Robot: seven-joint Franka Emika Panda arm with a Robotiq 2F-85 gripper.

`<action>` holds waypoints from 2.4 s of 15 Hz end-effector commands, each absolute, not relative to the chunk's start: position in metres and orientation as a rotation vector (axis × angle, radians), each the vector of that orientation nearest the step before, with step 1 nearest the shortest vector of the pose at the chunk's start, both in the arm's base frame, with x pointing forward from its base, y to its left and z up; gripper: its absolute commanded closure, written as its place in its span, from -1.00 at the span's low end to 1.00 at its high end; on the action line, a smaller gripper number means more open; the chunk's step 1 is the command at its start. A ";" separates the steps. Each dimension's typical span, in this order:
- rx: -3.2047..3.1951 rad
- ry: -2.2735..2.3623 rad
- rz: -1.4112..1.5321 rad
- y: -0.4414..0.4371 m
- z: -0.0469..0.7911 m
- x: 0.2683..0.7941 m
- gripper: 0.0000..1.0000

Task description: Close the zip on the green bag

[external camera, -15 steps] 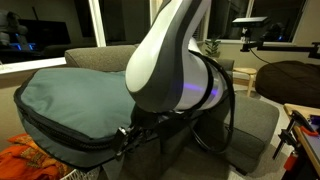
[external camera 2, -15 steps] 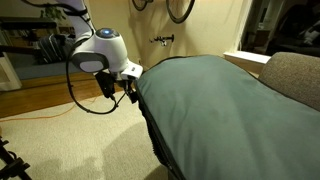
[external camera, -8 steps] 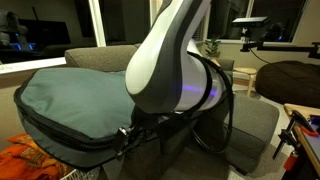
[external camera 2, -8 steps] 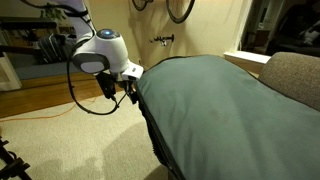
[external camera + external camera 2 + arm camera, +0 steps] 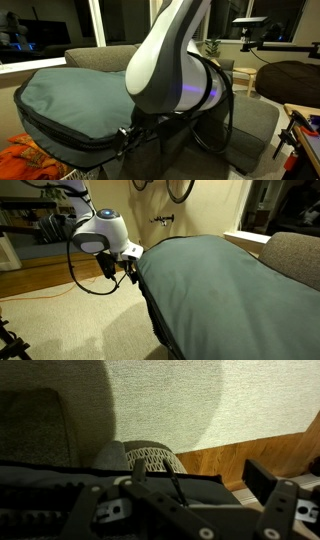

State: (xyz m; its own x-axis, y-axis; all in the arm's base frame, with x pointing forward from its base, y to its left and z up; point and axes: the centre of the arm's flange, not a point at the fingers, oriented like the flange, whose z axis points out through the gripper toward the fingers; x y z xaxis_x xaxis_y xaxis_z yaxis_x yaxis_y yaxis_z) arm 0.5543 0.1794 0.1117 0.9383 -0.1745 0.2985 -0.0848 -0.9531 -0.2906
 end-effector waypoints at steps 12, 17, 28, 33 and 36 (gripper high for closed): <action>-2.792 0.199 -0.486 0.183 0.090 0.568 -0.33; -2.787 0.203 -0.499 0.182 0.092 0.572 0.36; -2.780 0.249 -0.507 0.168 0.089 0.580 0.86; -2.761 0.273 -0.486 0.158 0.093 0.584 0.86; -2.744 0.301 -0.469 0.151 0.095 0.588 0.86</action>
